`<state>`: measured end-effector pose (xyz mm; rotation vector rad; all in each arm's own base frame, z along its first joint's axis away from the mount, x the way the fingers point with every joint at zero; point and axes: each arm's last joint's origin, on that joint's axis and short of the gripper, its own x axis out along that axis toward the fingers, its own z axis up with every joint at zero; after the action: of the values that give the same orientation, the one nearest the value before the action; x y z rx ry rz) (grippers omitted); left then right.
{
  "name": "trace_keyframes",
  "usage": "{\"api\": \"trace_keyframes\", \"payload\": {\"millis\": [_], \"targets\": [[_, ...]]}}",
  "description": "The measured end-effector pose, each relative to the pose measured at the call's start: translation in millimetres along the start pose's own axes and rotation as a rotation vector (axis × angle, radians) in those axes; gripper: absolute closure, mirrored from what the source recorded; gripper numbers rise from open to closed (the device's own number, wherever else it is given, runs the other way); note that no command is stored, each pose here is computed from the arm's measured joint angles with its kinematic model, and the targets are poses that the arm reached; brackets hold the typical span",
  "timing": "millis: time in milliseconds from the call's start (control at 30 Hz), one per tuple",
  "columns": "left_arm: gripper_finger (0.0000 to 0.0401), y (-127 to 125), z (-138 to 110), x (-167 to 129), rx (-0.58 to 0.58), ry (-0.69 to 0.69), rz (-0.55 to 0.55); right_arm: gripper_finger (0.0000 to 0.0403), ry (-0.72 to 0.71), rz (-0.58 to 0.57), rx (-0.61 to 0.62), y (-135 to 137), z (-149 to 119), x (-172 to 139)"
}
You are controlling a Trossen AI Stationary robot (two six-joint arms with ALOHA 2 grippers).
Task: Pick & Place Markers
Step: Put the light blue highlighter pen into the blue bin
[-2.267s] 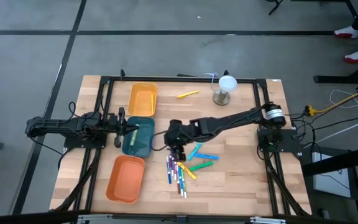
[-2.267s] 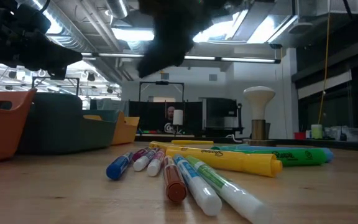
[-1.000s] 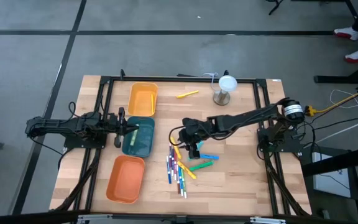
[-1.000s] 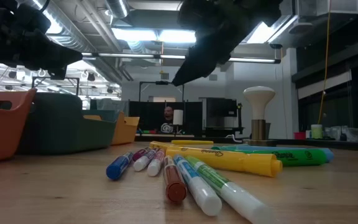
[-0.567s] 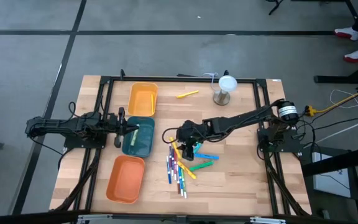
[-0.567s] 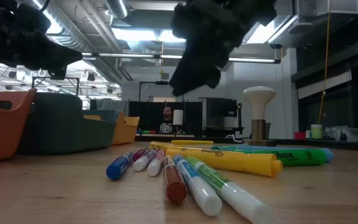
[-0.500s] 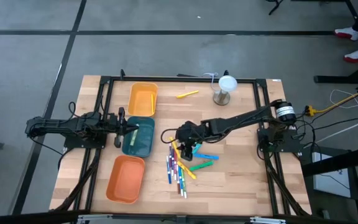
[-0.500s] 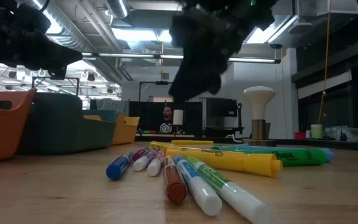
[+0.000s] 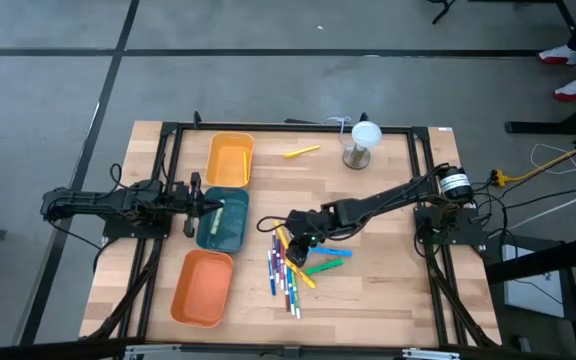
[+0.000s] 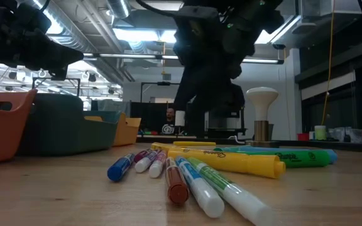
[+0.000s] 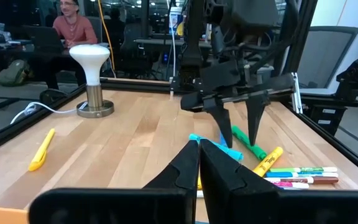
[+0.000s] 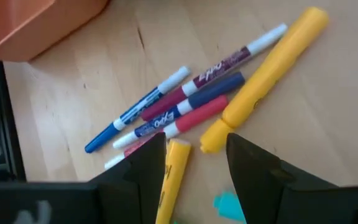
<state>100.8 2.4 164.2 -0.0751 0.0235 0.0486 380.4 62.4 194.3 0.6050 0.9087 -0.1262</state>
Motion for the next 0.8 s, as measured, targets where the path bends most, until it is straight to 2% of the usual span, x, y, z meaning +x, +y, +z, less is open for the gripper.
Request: {"api": "trace_keyframes", "payload": {"millis": [200, 267, 367, 567, 667, 800], "targets": [[0.0388, 0.0, 0.0, 0.0, 0.000, 0.000, 0.000, 0.0234, 0.106, -0.081, -0.011, 1.4, -6.5, -5.7], [0.0389, 0.0, 0.0, 0.0, 0.000, 0.000, 0.000, 0.0234, 0.146, -0.105, -0.058, 6.0, -4.5, -12.2], [0.0392, 0.0, 0.0, 0.0, 0.000, 0.000, 0.000, 0.0234, 0.198, -0.131, -0.201, 11.7, -4.2, -20.1], [0.0391, 0.0, 0.0, 0.0, 0.000, 0.000, 0.000, 0.0234, 0.278, -0.134, -0.645, 13.7, -11.0, -23.5], [0.0388, 0.0, 0.0, 0.0, 0.000, 0.000, 0.000, 0.0234, 0.289, -0.215, -0.791, 9.6, -11.1, -24.6], [0.0390, 0.0, 0.0, 0.0, 0.000, 0.000, 0.000, 0.0234, 0.327, -0.346, -0.918, -3.7, -6.2, -27.5]]}}
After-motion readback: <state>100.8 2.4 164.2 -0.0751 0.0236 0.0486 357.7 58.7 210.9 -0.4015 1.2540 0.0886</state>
